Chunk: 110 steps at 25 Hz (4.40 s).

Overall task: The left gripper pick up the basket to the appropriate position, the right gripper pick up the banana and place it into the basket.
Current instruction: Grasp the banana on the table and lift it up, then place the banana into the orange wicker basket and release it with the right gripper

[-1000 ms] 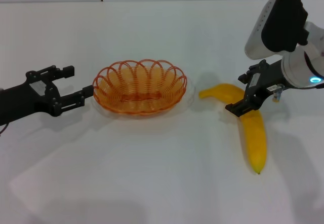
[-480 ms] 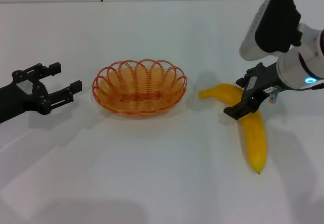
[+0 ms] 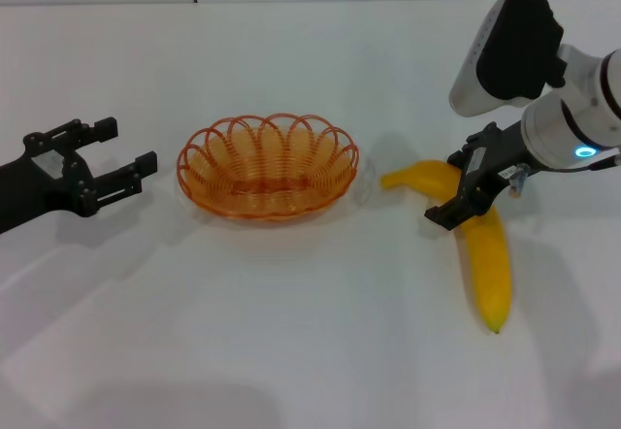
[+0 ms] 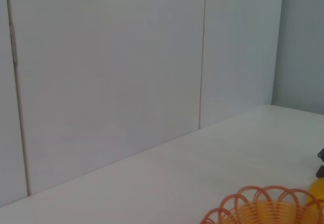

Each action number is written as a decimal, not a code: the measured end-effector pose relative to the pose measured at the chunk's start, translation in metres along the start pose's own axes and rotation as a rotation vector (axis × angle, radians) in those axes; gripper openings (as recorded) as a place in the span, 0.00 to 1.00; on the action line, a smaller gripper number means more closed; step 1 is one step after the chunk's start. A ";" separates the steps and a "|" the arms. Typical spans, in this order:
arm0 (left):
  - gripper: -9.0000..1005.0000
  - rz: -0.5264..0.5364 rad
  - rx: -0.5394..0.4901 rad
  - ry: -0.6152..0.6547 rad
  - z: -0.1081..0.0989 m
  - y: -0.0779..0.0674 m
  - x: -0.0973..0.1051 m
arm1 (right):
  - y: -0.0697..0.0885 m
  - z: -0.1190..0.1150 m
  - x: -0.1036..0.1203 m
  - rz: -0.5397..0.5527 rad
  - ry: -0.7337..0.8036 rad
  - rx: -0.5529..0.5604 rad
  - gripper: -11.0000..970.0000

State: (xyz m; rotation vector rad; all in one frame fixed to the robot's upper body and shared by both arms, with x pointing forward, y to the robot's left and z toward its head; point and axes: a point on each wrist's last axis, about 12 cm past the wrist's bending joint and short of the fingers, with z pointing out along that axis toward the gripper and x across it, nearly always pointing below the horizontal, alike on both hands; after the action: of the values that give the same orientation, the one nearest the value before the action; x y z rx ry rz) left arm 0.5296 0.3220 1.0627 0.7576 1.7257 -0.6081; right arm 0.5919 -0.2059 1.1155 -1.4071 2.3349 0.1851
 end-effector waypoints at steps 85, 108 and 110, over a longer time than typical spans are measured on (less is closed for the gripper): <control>0.75 0.012 -0.008 -0.032 0.002 0.001 -0.005 | 0.068 0.002 -0.159 -0.542 -0.217 0.102 0.50; 0.75 0.013 0.005 -0.028 0.007 0.001 -0.006 | 0.074 0.007 -0.166 -0.578 -0.189 0.100 0.62; 0.75 0.013 0.001 -0.025 0.007 0.002 -0.006 | 0.075 0.008 -0.166 -0.581 -0.187 0.099 0.64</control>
State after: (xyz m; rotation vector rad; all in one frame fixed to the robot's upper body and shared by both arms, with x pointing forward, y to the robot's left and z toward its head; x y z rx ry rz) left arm 0.5365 0.3172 1.0667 0.7582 1.6961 -0.6072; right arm 0.5967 -0.0322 1.1689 -1.8547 1.6798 0.0284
